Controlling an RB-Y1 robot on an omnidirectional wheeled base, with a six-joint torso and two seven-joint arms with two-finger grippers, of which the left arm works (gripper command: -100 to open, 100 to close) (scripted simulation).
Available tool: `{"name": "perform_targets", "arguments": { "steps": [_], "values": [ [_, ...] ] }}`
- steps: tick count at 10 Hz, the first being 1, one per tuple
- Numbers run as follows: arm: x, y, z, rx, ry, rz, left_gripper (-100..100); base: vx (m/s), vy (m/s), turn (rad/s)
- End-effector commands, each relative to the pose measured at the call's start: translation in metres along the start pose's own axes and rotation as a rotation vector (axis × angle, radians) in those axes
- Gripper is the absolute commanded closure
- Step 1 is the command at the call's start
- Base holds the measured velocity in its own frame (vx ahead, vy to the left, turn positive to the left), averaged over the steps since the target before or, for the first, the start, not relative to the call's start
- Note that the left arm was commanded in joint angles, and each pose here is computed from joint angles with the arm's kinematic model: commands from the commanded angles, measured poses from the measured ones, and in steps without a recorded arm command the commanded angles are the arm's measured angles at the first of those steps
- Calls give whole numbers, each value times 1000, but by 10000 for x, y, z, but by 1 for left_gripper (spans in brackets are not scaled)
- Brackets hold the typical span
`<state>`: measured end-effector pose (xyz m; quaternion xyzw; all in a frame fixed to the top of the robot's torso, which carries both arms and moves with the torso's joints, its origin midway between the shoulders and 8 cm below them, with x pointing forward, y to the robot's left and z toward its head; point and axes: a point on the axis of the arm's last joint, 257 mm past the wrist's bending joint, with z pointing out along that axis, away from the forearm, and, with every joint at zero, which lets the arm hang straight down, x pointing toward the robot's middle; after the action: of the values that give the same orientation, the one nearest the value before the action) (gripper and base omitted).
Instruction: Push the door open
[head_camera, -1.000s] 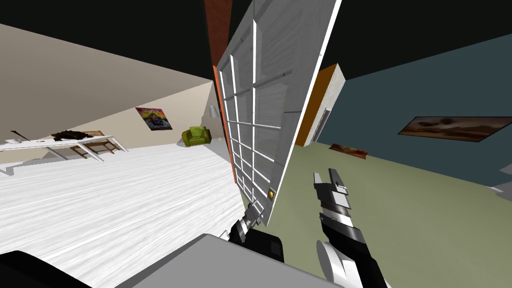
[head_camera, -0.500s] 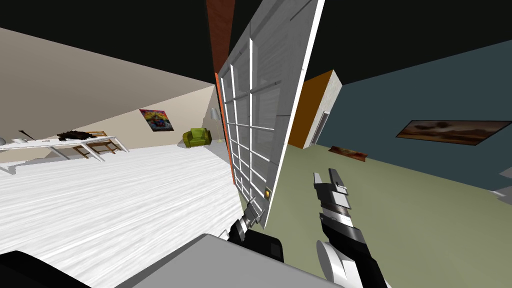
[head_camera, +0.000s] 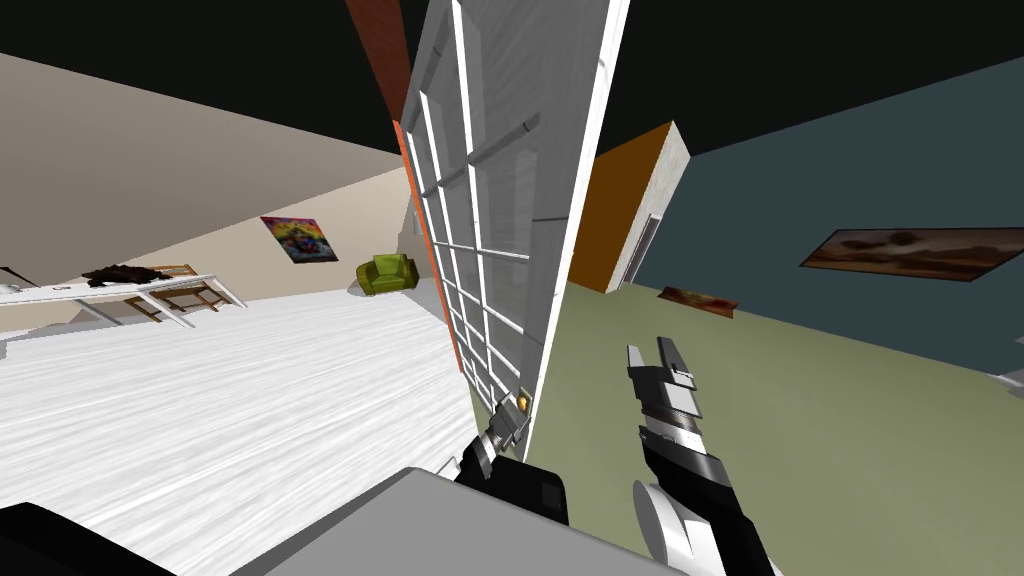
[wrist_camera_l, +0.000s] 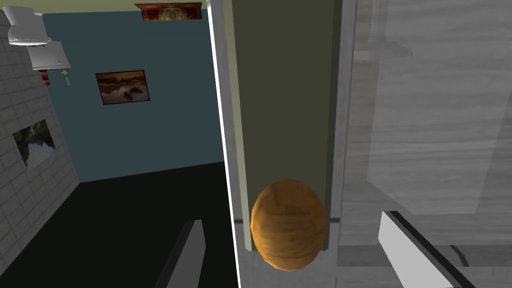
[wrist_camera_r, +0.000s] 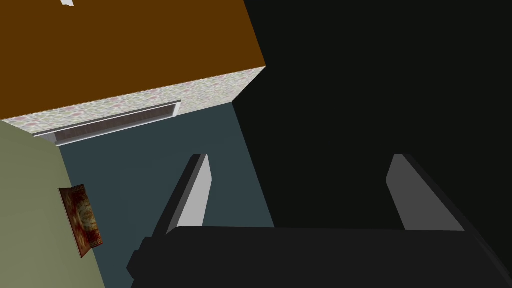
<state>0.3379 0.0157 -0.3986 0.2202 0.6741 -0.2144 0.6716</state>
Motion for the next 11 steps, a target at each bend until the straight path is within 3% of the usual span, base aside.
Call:
{"name": "perform_targets", "arguments": {
  "steps": [1, 6, 7, 11],
  "values": [
    [3, 1, -5, 0, 1, 0, 100, 0, 0, 0],
    [3, 1, -5, 0, 1, 0, 100, -13, 10, -1],
    [18, 53, -67, -14, 3, 3, -100, -120, 48, 142],
    [7, 72, -96, -31, -3, -3, -100, -170, 56, 75]
  ]
}}
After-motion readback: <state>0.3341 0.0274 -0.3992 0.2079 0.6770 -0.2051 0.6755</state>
